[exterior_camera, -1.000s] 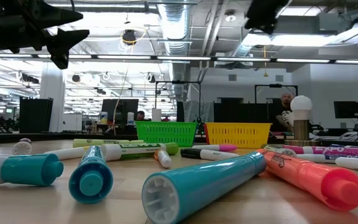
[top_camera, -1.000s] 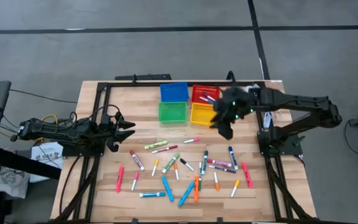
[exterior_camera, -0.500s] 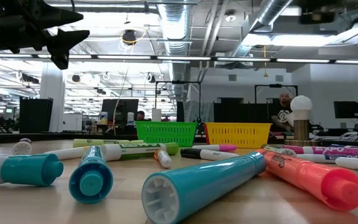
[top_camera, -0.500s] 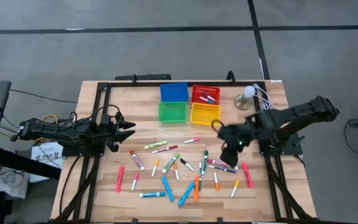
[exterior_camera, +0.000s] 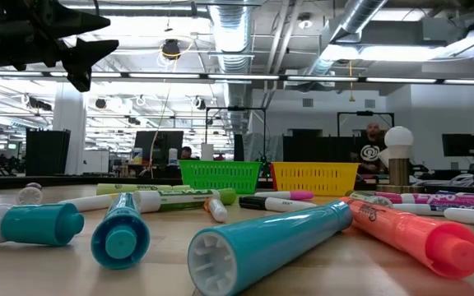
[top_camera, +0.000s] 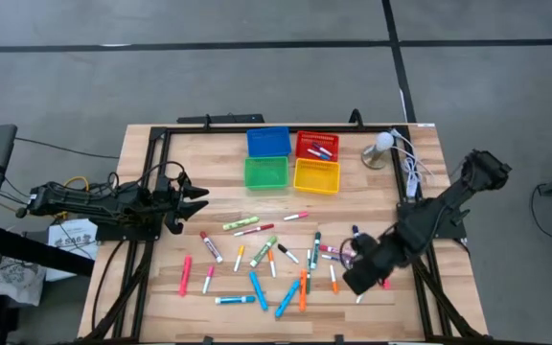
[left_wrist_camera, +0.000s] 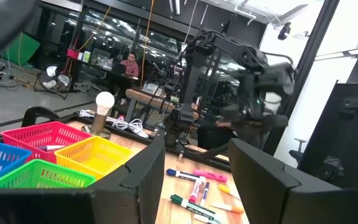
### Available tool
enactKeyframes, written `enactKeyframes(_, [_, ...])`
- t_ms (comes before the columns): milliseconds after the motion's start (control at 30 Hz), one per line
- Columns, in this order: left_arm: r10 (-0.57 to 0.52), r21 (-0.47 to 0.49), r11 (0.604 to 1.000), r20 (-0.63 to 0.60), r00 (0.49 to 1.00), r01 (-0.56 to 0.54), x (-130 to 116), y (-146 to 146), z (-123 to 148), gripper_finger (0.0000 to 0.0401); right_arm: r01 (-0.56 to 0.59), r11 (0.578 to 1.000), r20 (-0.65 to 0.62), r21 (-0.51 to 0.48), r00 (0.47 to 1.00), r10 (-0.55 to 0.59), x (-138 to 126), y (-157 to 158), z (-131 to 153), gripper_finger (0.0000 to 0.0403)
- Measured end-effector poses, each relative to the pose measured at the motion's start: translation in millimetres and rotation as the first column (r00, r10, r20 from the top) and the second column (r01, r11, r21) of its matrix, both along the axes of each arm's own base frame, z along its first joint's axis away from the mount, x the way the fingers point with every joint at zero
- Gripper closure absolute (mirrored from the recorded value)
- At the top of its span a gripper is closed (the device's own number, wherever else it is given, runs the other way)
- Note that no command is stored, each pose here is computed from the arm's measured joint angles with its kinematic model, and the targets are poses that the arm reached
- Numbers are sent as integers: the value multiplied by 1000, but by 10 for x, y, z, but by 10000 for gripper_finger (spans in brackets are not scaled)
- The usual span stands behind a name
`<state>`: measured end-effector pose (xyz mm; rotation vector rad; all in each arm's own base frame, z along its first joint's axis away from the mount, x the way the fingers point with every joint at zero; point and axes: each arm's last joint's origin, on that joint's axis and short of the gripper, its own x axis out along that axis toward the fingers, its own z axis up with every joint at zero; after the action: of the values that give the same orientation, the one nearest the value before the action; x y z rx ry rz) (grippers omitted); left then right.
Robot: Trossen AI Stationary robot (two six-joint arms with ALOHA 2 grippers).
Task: Pick & Place Markers
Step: Put the right yellow highlighter into the red bin
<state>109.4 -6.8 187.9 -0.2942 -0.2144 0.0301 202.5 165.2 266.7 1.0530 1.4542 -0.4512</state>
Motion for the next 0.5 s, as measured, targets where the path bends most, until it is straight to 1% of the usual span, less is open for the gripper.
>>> enactKeyframes(133, [0, 0, 1000, 0, 1000, 0, 0, 0, 0, 224, 83, 996, -96, -28, 992, -86, -10, 168, -160, 276])
enactKeyframes(233, [1, 0, 1000, 0, 1000, -1, 0, 0, 0, 224, 141, 988, -148, -55, 978, -148, -13, 265, -267, 262])
enactKeyframes(333, [1, 0, 1000, 0, 1000, -1, 0, 0, 0, 224, 189, 980, -175, -66, 965, -198, 5, 349, -358, 242])
enactKeyframes(500, [0, 0, 1000, 0, 1000, 0, 0, 0, 0, 224, 234, 969, -200, -81, 948, -246, 53, 471, -519, 205])
